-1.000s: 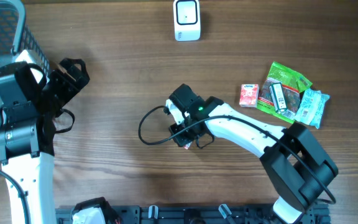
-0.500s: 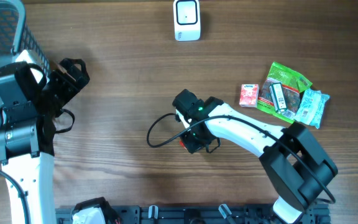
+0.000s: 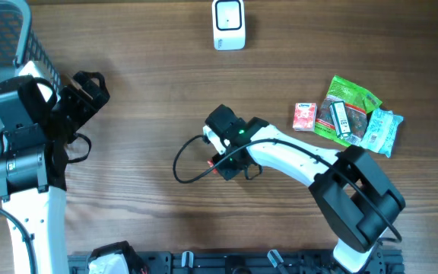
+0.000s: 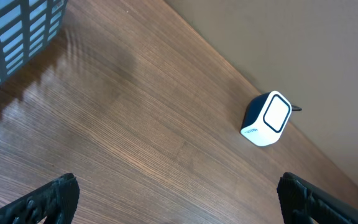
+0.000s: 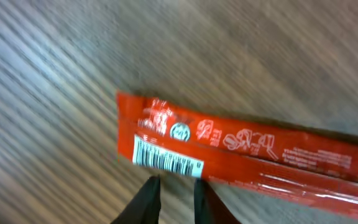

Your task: Scan the item barcode

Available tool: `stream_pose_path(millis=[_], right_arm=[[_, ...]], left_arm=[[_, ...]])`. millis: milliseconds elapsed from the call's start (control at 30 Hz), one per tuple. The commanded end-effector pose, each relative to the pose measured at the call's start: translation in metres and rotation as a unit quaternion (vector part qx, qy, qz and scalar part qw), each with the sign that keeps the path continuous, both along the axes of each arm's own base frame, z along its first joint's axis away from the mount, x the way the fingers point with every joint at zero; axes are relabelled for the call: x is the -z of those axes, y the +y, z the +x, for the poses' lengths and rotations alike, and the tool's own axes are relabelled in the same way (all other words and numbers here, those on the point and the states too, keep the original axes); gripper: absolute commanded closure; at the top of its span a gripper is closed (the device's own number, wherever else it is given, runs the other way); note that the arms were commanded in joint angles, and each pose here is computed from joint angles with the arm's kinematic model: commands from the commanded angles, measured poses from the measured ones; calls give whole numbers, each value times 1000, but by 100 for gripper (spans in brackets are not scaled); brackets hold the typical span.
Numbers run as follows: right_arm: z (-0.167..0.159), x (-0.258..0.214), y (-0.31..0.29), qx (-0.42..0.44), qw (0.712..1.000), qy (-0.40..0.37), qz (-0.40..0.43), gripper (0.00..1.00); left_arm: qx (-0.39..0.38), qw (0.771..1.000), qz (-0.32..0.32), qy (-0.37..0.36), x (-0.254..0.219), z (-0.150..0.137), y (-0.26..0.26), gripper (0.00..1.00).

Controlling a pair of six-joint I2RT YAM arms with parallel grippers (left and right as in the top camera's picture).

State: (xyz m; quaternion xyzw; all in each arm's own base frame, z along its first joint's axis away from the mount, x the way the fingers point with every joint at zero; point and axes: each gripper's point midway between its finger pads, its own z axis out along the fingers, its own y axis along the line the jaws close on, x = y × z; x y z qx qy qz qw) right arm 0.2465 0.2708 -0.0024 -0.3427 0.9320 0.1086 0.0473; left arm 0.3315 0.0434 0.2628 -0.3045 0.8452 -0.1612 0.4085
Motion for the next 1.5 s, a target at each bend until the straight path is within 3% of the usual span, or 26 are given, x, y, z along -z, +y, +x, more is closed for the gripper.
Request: stream_pose_path(millis=[0,233,367,433,533,600,700,867,1167,1267,1367,1467], right_arm=[[17,4,1,-3,999,-37,-14,82],[54,-7,20,-22,992,-122,23,82],[79,-26,37,14,984,-160,76,91],[88,-45,38,19,981,-173,86,90],[108,-85,24,12,973,-210,93,73],[114,-90,7,-22,972,-224,72,70],[95,-64,-26,-153,968,-199,0,35],[68,-26,-53,-295,938,-178,-44,25],[91,-4,-64,-286,919,-260,-69,25],[85,3,-62,-291,923,-246,-58,30],[66,12,-61,-297,932,-206,-35,44],[50,18,-68,-201,968,-146,-27,46]], left_arm=[[1,1000,5,-3,-1,0,2,0],[1,1000,5,-3,-2,0,2,0],[1,1000,5,-3,-2,0,2,0],[1,1000,5,-3,-1,0,2,0],[1,1000,5,-3,-1,0,2,0],[1,1000,5,-3,-2,0,2,0],[1,1000,5,-3,-1,0,2,0],[1,1000,5,-3,-2,0,2,0],[1,1000,5,-3,-1,0,2,0],[1,1000,5,-3,-2,0,2,0],[1,1000,5,-3,-1,0,2,0],[1,1000,5,-3,-2,0,2,0]])
